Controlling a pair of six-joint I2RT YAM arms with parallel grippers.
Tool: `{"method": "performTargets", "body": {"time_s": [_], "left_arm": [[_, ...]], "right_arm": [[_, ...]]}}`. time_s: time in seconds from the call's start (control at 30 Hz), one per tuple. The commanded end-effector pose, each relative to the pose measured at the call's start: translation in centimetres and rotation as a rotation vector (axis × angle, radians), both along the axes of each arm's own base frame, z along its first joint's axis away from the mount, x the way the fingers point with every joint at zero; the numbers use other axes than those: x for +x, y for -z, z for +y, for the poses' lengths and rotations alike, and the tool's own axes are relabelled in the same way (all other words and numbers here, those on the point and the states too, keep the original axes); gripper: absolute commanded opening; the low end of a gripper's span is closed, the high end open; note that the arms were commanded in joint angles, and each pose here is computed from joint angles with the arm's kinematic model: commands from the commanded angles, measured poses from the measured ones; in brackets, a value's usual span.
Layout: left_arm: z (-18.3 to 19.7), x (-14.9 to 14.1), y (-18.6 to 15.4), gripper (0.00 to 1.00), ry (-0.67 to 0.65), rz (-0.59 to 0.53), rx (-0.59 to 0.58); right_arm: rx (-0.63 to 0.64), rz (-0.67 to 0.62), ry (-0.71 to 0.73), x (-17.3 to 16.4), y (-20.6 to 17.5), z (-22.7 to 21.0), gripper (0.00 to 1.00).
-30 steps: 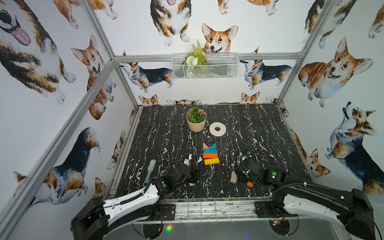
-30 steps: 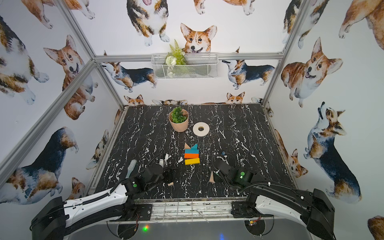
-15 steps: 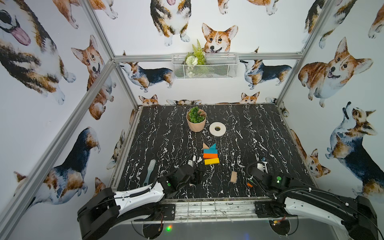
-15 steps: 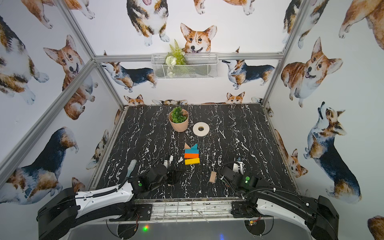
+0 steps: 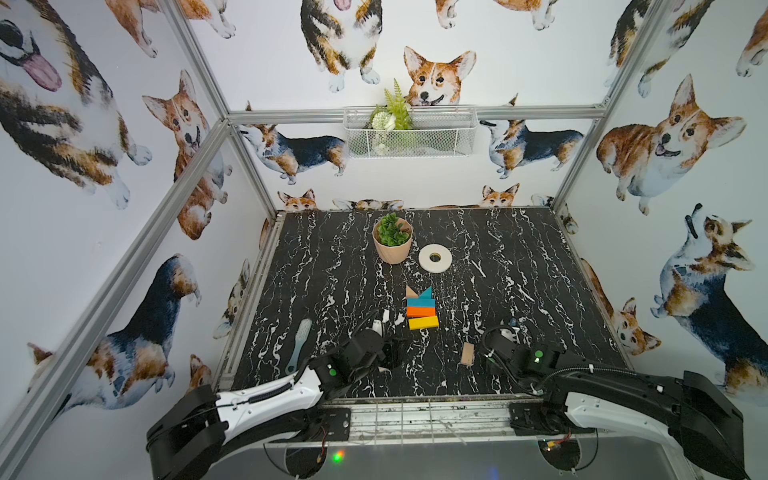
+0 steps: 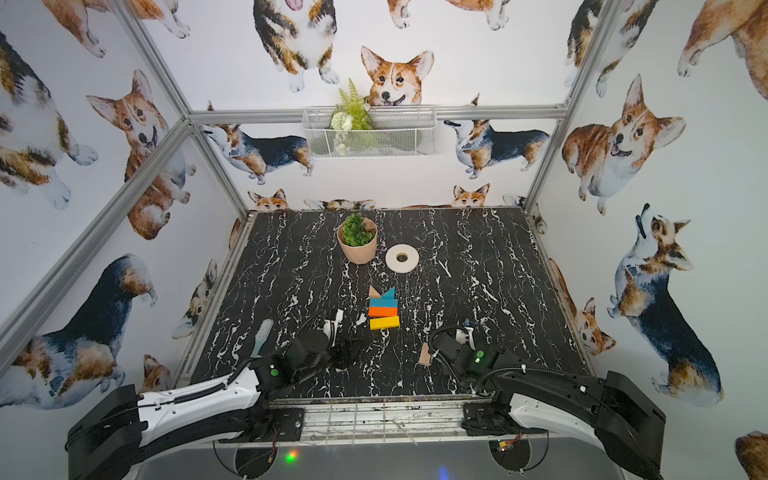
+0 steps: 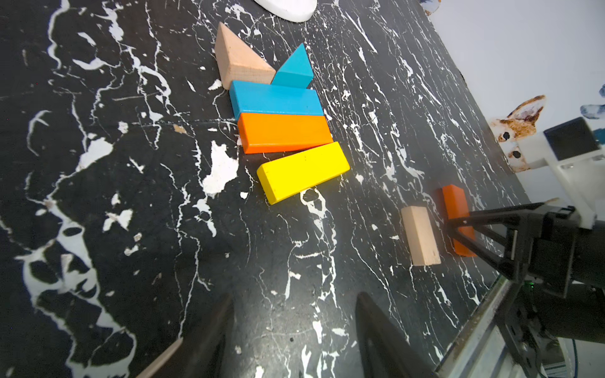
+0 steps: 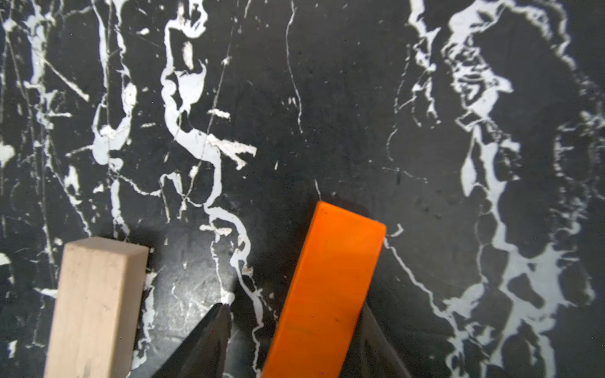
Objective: Assemble a carrot with building blocks
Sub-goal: Adjust the building block at the center of the board.
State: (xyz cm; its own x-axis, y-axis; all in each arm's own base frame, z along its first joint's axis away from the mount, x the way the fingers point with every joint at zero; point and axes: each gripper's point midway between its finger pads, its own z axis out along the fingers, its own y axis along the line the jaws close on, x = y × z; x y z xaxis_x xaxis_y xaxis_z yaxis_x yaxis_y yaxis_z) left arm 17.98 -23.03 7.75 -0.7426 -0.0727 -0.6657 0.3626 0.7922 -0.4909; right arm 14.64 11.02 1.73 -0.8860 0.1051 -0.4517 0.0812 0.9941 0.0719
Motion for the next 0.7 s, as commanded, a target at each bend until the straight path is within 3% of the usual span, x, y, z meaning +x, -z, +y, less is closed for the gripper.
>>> {"method": "performTargets", "body": {"time_s": [0.0,0.13,0.2,0.33,0.67], "left_arm": [[0.4,0.1,0.3,0.62,-0.018,0.003,0.010],[0.3,0.0,0.3,0.62,-0.018,0.005,0.007],[0.3,0.0,0.3,0.62,-0.017,0.007,0.003],[0.4,-0.1,0.4,0.61,-0.016,0.008,0.004],[1.9,-0.4,-0.1,0.61,-0.042,-0.015,0.003]], "right_arm": [[0.062,0.004,-0.035,0.3,0.1,1.5,0.57],[0.106,-0.013,-0.131,1.0,-0.5,3.8,0.42],[0.099,-0.024,-0.205,1.4,-1.1,4.9,0.46],[0.049,-0.041,-0.337,2.4,-1.7,6.8,0.38],[-0.024,0.035,-0.439,4.1,0.1,9.2,0.36]]}}
